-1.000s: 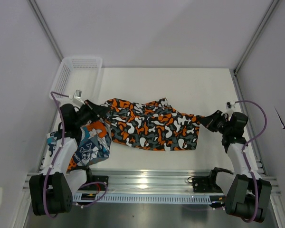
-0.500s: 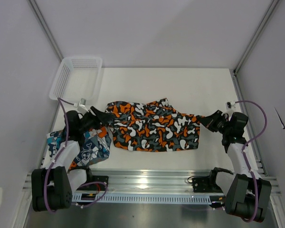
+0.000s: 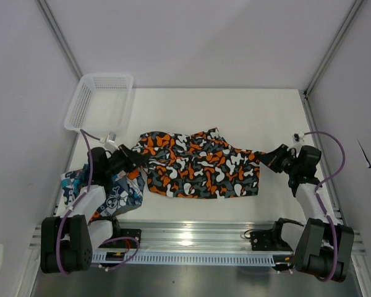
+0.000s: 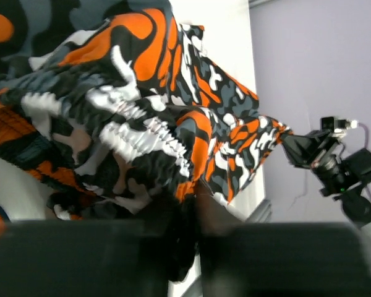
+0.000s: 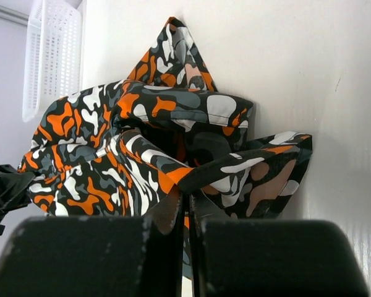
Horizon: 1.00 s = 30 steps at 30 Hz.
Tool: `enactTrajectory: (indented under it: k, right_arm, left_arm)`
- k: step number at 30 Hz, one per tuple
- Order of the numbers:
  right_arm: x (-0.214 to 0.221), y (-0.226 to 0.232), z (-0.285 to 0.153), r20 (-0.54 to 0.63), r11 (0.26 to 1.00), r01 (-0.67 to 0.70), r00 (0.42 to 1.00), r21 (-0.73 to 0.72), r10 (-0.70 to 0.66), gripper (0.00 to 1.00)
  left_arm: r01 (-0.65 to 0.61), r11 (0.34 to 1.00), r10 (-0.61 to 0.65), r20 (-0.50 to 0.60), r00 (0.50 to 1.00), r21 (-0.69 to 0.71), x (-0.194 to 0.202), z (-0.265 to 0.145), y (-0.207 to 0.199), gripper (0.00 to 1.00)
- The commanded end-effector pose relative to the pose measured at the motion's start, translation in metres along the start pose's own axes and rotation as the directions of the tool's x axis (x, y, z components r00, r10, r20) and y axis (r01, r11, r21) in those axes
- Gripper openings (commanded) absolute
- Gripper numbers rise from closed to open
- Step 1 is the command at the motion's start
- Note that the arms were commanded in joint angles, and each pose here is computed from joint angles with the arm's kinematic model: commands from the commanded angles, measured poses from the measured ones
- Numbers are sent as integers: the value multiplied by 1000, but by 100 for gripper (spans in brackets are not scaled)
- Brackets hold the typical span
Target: Fold and stack the shorts
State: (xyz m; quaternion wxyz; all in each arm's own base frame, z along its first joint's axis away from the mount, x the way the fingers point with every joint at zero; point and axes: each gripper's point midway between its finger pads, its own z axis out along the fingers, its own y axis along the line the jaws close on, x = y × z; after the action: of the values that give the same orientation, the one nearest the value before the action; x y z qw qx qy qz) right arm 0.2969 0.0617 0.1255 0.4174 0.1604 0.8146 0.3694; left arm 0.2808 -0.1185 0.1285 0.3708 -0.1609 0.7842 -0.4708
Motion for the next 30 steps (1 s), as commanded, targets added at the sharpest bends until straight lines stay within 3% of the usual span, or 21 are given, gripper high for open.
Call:
enactTrajectory:
  k: [1,6,11,13,14,16,17,23,30]
  right_arm:
    - [-25,19,-1,42,998,35,999,-46,-33,0]
    - [-56,56,-14,88,990,101,992,-101,-93,0]
    - [-90,101,-41,148,977,176,976,-122,-158,0]
    - [-114,127,-58,206,966,221,960,-136,-191,0]
    - [-118,132,-64,207,969,211,961,-128,-182,0]
    - [-141,158,-84,269,957,258,939,-133,-215,0]
    - [-149,163,-92,286,961,248,936,-126,-204,0]
    - [-192,218,-156,445,940,301,872,-161,-203,0]
    - [-178,247,-184,464,921,340,857,-188,-222,0]
  left_arm:
    - [-71,993,70,11,997,92,-6,-1,-28,3]
    - [-55,994,52,32,998,91,-31,-10,-65,0]
    - [-171,968,140,174,975,182,-99,-40,-167,0]
    - [-165,965,128,186,974,204,-111,-49,-185,0]
    - [-217,948,163,229,960,234,-127,-64,-218,0]
    - [-205,949,149,234,961,238,-139,-74,-231,0]
    - [-252,934,180,275,944,254,-151,-90,-260,0]
    - [-265,916,167,313,935,302,-170,-124,-305,0]
    - [-282,902,172,328,929,327,-145,-147,-321,0]
